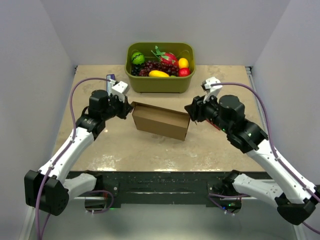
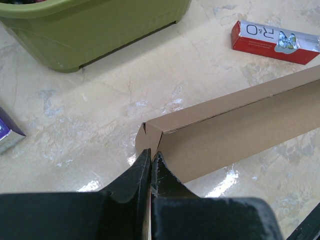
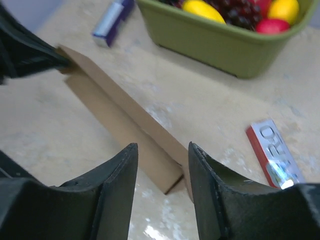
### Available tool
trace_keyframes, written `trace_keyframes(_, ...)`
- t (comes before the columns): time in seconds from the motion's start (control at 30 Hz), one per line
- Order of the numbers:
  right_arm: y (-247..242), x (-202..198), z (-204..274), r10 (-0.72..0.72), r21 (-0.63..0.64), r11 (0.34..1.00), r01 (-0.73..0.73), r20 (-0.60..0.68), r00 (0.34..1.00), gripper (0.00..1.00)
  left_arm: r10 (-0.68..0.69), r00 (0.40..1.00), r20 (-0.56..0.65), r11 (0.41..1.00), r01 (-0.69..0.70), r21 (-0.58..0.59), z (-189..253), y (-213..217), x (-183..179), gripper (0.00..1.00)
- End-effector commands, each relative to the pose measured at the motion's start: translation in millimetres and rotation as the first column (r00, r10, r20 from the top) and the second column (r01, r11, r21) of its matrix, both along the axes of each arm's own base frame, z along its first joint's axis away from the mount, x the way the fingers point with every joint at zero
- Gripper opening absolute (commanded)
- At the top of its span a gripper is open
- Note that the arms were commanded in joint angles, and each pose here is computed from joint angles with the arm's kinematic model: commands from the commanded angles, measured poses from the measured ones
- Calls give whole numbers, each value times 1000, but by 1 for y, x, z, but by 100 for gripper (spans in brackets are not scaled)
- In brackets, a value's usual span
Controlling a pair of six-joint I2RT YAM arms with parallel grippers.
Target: Fold the paper box
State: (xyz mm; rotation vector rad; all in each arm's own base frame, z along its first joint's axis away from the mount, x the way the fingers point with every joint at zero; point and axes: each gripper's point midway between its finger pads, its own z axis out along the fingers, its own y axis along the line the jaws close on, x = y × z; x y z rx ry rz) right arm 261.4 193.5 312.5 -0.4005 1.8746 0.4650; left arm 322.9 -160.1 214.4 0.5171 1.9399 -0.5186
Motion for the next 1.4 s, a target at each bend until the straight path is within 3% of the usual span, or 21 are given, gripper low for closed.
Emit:
trace_keyframes(0.0,48,-18,36,215,188,955,-231,103,971,42,-8,1000,16,1000,8,0,12,-1,4,0)
trace_keyframes(0.13,82,-25,15,309,184,932,-313,54,950,28,-1,1000,9,1000,1,1,11,0,4,0)
trace_keyframes(0.37,119,-24,-12,331,131,936,-328,2,944,23,3,1000,1,1000,-3,6,9,0,5,0)
trace_keyframes(0.63,111,8,-52,180,18,984,-180,-1,984,21,4,1000,1,1000,-4,4,11,0,4,0)
trace_keyframes(0.97,104,37,-87,56,-54,997,-54,45,997,20,-1,1000,-9,1000,1,3,11,-1,4,0)
trace_keyframes(1.2,97,39,-123,15,-152,988,-20,-35,999,19,-54,999,-7,995,53,-88,42,-17,3,0)
trace_keyframes(1.37,92,35,-148,3,-210,978,-23,-96,995,18,-12,998,-61,995,7,-95,46,-15,6,0)
